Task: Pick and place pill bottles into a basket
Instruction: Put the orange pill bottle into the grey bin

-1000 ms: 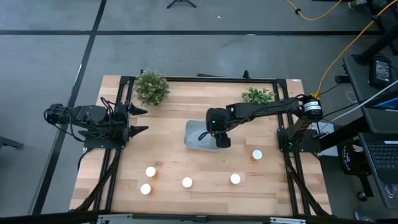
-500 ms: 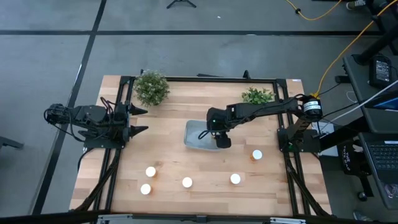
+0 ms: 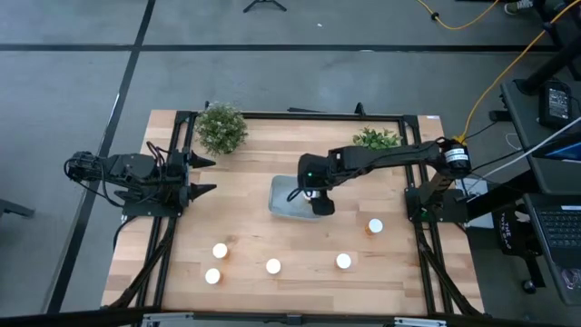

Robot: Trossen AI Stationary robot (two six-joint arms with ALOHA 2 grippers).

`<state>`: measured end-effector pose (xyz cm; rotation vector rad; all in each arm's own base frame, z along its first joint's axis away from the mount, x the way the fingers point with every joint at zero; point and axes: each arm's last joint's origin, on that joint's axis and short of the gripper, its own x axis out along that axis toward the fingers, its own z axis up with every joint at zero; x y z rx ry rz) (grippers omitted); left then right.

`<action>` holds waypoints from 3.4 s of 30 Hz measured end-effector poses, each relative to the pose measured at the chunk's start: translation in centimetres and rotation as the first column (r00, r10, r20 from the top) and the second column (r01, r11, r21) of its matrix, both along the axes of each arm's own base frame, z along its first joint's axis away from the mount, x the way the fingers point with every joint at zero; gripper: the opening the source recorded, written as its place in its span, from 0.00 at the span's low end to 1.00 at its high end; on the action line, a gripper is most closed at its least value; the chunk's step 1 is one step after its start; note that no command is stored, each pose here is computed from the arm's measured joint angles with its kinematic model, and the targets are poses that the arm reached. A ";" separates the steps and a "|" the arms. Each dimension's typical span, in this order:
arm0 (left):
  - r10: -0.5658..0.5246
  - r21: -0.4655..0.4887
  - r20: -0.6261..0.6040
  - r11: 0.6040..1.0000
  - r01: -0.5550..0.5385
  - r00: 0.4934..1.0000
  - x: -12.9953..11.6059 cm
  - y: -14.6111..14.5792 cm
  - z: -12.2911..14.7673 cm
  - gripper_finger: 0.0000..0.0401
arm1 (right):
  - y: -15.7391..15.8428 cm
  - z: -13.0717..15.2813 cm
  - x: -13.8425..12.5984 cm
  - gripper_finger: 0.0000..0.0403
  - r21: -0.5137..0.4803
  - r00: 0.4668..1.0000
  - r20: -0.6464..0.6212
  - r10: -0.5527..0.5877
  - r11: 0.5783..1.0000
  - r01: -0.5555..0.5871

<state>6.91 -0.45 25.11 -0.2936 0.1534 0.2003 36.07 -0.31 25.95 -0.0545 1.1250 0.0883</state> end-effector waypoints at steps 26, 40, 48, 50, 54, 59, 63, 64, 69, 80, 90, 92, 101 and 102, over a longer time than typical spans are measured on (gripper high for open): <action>0.036 0.081 -0.084 0.996 -0.029 0.996 0.2 0.1 -0.6 1.00 | 9.3 11.8 -17.0 0.85 -0.008 0.893 -0.140 -0.428 0.902 0.432; 0.119 0.033 -0.143 0.993 -0.115 0.983 1.4 0.0 -1.1 1.00 | 9.4 -1.3 -20.1 0.85 0.020 0.882 -0.211 -0.422 0.900 0.435; 0.128 0.001 -0.202 0.991 -0.131 0.971 2.4 -0.3 -1.6 1.00 | 9.7 -3.2 -19.7 0.85 0.114 0.893 -0.182 -0.412 0.893 0.435; 0.124 0.001 -0.207 0.992 -0.126 0.970 2.7 -0.3 -1.6 1.00 | 9.6 -3.3 -19.7 0.85 0.103 0.889 -0.181 -0.421 0.891 0.443; 0.117 -0.001 -0.209 0.993 -0.119 0.971 3.1 -0.5 -1.6 1.00 | 9.3 -3.3 -19.5 0.85 0.103 0.883 -0.181 -0.434 0.884 0.456; 0.095 -0.010 -0.206 0.995 -0.100 0.974 3.2 -0.6 -1.5 1.00 | 9.4 -3.5 -19.3 0.85 0.083 0.888 -0.188 -0.419 0.895 0.439; 0.095 -0.010 -0.206 0.995 -0.099 0.974 3.3 -0.6 -1.5 1.00 | 9.5 -3.9 -19.2 0.85 0.055 0.898 -0.197 -0.392 0.911 0.410; 0.095 -0.010 -0.206 0.995 -0.099 0.974 3.3 -0.6 -1.5 1.00 | 9.6 -4.0 -19.1 0.85 0.049 0.900 -0.199 -0.387 0.914 0.404; 0.095 -0.010 -0.206 0.995 -0.099 0.974 3.3 -0.6 -1.5 1.00 | 9.4 -5.4 -19.4 0.85 0.034 0.890 -0.228 -0.396 0.910 0.413; 0.097 -0.021 -0.204 0.994 -0.103 0.974 3.3 -0.6 -1.5 1.00 | 9.2 -8.7 -20.0 0.85 0.088 0.881 -0.250 -0.402 0.897 0.434; 0.098 -0.028 -0.202 0.994 -0.106 0.974 3.3 -0.6 -1.5 1.00 | 9.2 -9.0 -20.1 0.85 0.080 0.888 -0.248 -0.387 0.905 0.417; 0.098 -0.027 -0.202 0.994 -0.106 0.974 3.3 -0.6 -1.5 1.00 | 9.1 -9.0 -20.1 0.83 0.080 0.887 -0.247 -0.391 0.904 0.421; 0.102 -0.028 -0.199 0.994 -0.110 0.975 3.3 -0.5 -1.5 1.00 | 8.6 -8.9 -19.3 0.60 0.104 0.901 -0.214 -0.378 0.908 0.406; 0.102 -0.031 -0.193 0.993 -0.110 0.976 3.3 -0.6 -1.5 1.00 | 8.5 -8.9 -19.3 0.57 0.107 0.900 -0.218 -0.378 0.907 0.407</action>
